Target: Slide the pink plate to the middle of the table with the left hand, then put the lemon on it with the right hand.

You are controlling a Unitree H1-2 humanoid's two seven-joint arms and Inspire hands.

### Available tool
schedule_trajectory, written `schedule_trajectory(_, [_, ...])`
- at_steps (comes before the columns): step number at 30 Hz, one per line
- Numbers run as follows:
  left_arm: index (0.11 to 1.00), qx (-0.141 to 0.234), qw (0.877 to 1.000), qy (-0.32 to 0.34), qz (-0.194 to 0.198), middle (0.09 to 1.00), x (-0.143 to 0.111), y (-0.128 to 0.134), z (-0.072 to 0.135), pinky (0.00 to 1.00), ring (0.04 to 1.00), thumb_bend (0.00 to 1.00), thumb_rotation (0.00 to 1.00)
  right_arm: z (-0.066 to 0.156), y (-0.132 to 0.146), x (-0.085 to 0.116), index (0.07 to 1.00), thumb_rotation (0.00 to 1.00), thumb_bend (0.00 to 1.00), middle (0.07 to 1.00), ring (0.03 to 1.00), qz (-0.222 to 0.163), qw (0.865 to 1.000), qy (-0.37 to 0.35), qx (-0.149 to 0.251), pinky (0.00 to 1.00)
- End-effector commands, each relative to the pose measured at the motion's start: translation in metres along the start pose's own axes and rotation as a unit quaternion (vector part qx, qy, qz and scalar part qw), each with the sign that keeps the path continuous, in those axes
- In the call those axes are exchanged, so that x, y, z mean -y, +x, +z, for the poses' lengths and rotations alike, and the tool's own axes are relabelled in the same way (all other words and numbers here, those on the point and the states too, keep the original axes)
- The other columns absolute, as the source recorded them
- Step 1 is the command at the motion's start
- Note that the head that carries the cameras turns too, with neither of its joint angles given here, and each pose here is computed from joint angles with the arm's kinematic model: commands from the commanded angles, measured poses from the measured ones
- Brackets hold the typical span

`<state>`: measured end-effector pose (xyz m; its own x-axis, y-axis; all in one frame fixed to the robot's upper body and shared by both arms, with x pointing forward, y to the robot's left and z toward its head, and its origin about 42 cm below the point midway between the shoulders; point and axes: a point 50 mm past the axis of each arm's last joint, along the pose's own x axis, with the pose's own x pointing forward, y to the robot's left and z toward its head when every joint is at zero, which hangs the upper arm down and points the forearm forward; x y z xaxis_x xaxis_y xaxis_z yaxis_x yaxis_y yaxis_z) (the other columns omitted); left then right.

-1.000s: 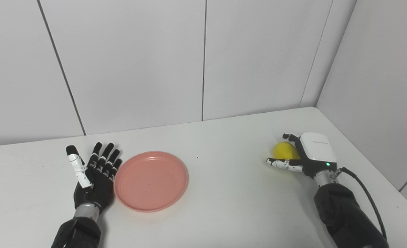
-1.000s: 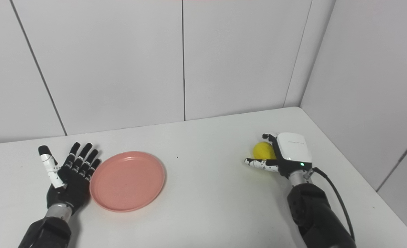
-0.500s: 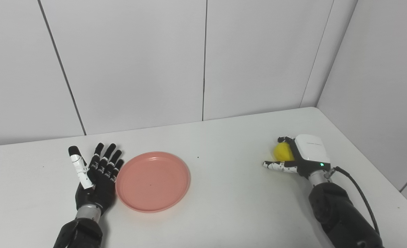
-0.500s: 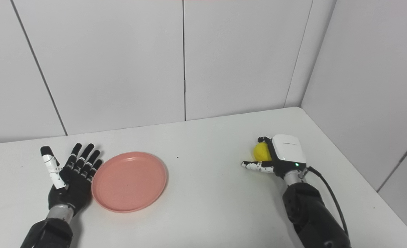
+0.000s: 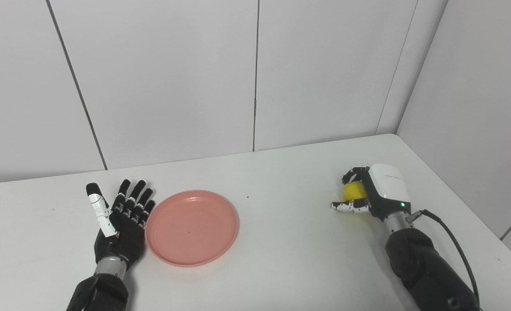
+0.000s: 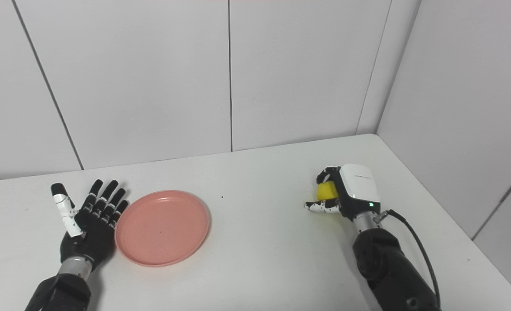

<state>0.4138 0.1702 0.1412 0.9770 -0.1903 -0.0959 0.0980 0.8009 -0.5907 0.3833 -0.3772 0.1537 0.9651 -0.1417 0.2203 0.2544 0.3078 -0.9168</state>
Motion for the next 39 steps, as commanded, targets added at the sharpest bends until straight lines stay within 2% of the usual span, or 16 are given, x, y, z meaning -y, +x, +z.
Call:
schedule_trajectory(1, [0.994, -0.083, 0.995, -0.009, 0.047, 0.929, -0.018, -0.014, -0.035, 1.0, 0.943, 0.89, 0.97, 0.002, 0.011, 0.016, 0.478, 0.15, 0.51, 0.267, 0.186, -0.014, 1.0, -0.006, 0.015, 0.13])
schedule_trajectory(5, [1.0, -0.085, 0.996, -0.001, 0.04, 0.94, -0.019, -0.014, -0.036, 1.0, 0.95, 0.89, 0.99, 0.001, 0.01, 0.014, 0.477, 0.16, 0.51, 0.275, 0.196, -0.003, 1.0, -0.002, 0.008, 0.14])
schedule_trajectory(11, [0.993, -0.086, 0.995, -0.006, 0.044, 0.929, -0.019, -0.014, -0.036, 0.98, 0.939, 0.89, 0.97, -0.001, 0.01, 0.013, 0.476, 0.15, 0.51, 0.296, 0.218, 0.004, 1.0, -0.007, 0.006, 0.17])
schedule_trajectory(17, [0.999, -0.085, 0.996, -0.005, 0.04, 0.936, -0.017, -0.015, -0.036, 0.99, 0.942, 0.89, 0.98, -0.001, 0.011, 0.015, 0.473, 0.16, 0.51, 0.276, 0.201, 0.008, 1.0, -0.004, 0.009, 0.15])
schedule_trajectory(26, [1.0, -0.087, 0.995, -0.011, 0.039, 0.942, -0.015, -0.015, -0.038, 0.99, 0.951, 0.89, 0.97, 0.031, 0.015, 0.044, 0.479, 0.15, 0.51, 0.282, 0.196, -0.006, 0.998, -0.002, 0.068, 0.15])
schedule_trajectory(33, [0.999, -0.087, 0.996, -0.002, 0.036, 0.944, -0.008, -0.016, -0.041, 0.99, 0.954, 0.87, 1.0, 0.062, 0.023, 0.07, 0.478, 0.15, 0.51, 0.266, 0.184, -0.024, 0.99, 0.012, 0.135, 0.14])
schedule_trajectory(39, [0.988, -0.089, 0.995, 0.0, 0.042, 0.932, -0.002, -0.017, -0.045, 0.98, 0.945, 0.86, 1.0, 0.082, 0.026, 0.084, 0.48, 0.16, 0.51, 0.258, 0.179, -0.024, 0.987, 0.008, 0.157, 0.13])
